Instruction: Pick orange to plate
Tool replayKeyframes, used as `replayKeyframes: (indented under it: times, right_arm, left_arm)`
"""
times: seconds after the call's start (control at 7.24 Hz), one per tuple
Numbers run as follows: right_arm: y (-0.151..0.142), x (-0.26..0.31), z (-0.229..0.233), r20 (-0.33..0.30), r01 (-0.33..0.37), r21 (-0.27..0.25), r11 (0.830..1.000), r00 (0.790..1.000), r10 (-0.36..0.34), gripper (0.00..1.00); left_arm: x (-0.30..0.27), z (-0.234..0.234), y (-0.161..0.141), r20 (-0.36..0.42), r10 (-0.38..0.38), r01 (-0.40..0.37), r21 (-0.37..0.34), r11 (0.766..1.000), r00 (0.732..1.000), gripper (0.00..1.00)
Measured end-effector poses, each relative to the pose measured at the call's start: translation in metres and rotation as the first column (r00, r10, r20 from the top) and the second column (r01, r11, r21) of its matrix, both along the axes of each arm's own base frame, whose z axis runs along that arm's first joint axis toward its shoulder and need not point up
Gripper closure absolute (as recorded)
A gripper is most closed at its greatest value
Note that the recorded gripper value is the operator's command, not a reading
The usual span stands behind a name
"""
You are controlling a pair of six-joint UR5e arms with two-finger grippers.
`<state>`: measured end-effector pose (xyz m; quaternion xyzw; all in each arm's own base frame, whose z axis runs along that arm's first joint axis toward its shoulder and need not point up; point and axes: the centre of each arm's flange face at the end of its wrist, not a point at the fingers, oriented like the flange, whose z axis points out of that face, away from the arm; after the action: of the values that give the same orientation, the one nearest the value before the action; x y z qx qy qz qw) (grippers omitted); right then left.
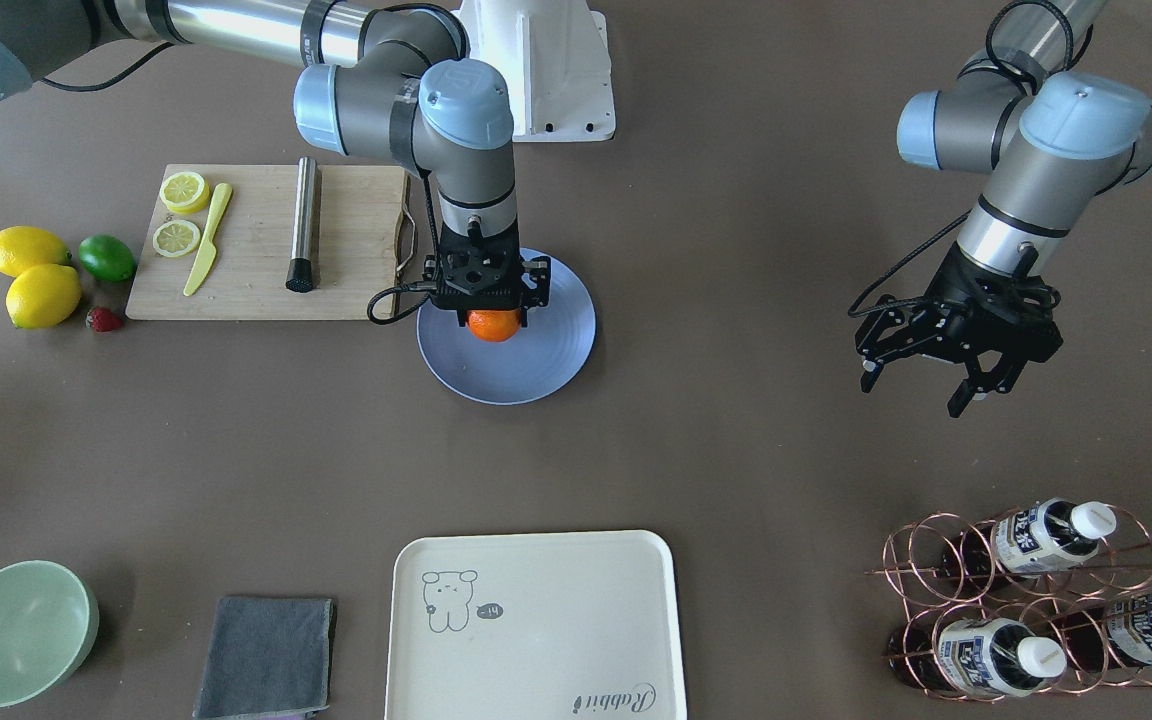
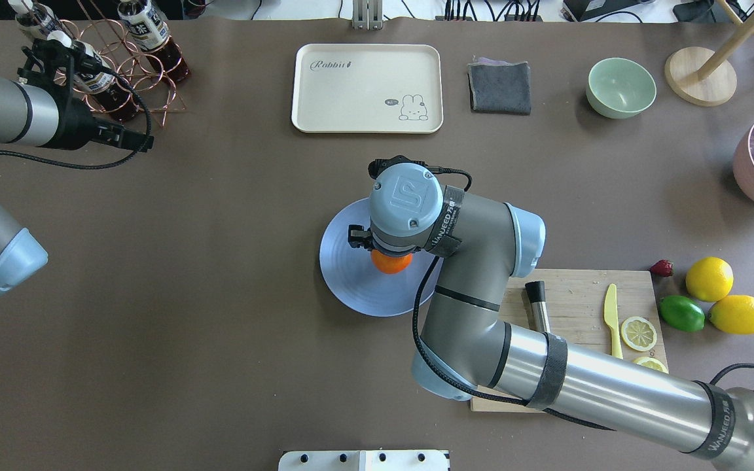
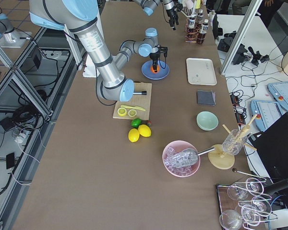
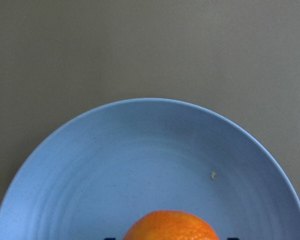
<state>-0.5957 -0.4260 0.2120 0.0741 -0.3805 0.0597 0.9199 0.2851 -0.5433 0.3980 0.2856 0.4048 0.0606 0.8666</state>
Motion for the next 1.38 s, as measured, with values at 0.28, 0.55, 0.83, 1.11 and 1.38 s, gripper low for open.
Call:
replayKeyframes:
  times: [0.28,0.55,0.83,1.11,1.38]
  right_arm:
    - [-0.002,-0.008,-0.007,0.005,-0.02,-0.018,1.0,1.0,0.02,0.0]
    - [-0.007,-0.013,-0.018,0.032,-0.036,-0.026,0.999,0.999,0.037,0.0]
    - [-0.027,0.026,-0.022,0.064,-0.045,-0.055,0.997,0.997,0.049,0.0]
    - [-0.044,0.132,0.014,0.068,-0.006,-0.089,0.996,0.998,0.012,0.0]
    - [-0.043,0.234,0.092,-0.005,0.056,-0.046,0.997,0.998,-0.056,0.0]
  left_arm:
    - [-0.002,0.003,-0.002,0.003,-0.003,0.003,-0.004,1.0,1.0,0.02]
    - [-0.002,0.007,-0.004,0.009,-0.003,0.003,-0.011,1.0,1.0,0.02]
    - [-0.001,0.011,-0.003,0.011,0.0,0.0,-0.017,1.0,1.0,0.02]
    - [-0.009,0.026,0.003,0.009,0.021,-0.02,-0.049,0.999,1.0,0.02]
    - [-0.054,0.05,0.002,0.002,0.018,-0.018,-0.094,0.995,1.0,0.02]
